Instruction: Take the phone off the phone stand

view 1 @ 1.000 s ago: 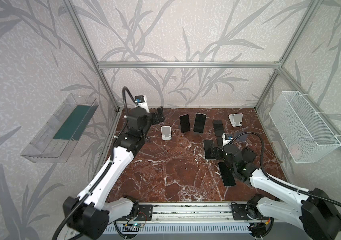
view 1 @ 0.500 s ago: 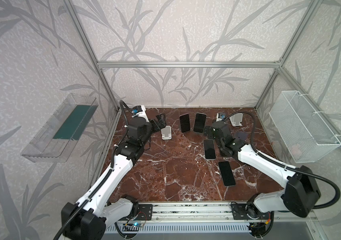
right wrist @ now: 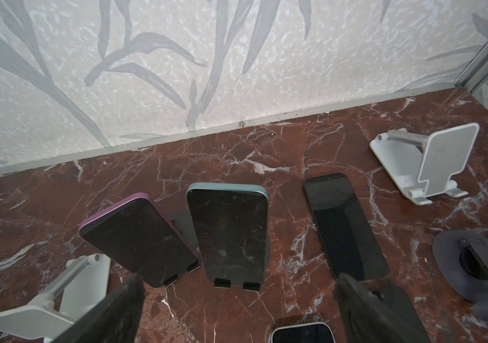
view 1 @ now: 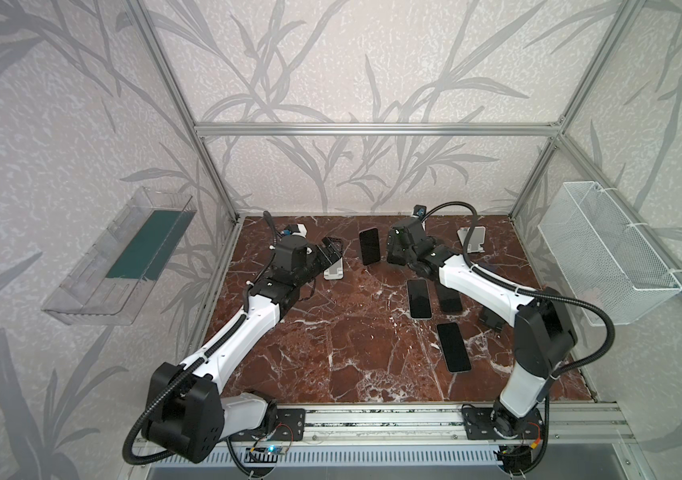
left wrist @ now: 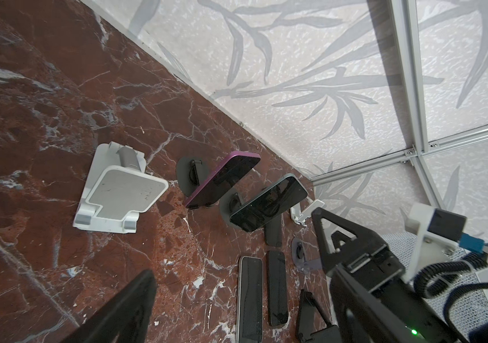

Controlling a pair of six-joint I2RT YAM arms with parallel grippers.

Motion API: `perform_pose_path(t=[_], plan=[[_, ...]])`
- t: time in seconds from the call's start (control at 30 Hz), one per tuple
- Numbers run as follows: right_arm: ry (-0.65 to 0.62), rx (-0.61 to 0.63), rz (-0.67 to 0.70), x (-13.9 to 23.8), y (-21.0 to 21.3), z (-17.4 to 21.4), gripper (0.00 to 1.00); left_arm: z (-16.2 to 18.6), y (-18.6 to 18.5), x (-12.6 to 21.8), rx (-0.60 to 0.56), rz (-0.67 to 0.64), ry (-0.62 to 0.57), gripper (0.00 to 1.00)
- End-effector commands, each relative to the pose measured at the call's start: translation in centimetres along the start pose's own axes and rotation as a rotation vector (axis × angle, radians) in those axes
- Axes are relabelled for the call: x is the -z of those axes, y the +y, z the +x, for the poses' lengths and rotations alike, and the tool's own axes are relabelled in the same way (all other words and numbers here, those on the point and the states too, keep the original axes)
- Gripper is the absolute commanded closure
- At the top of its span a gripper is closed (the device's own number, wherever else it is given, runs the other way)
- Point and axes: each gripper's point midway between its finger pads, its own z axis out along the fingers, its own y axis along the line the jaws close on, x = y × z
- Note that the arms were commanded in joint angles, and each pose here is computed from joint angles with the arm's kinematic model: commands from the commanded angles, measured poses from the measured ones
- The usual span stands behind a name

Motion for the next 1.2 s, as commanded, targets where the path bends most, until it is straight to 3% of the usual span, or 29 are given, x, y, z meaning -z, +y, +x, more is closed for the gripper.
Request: perform_pose_path(t=[0.0, 0.53, 0.93, 1.17], plan=[[0.010, 0.009, 0.056, -1.1, -0.1, -0.5, 0.01, -1.0, -1.4, 0.8, 0.009, 0.050, -0.032, 0.08], [-0.015, 0.065, 0.209, -5.3, 0.1, -1.0, 0.01, -0.9, -1.8, 1.3, 0.058, 0.096, -0.045, 0.09], [-0.015, -0.052, 0.135, -7.8, 0.3, 0.2, 0.01, -0.3, -2.0, 0.6, 0.077, 0.121, -0.012, 0.12], [-0.010, -0.046, 0.130, -8.8, 1.0, 0.4, 0.02, -0.5, -2.4, 0.8, 0.069, 0.133, -0.016, 0.13]])
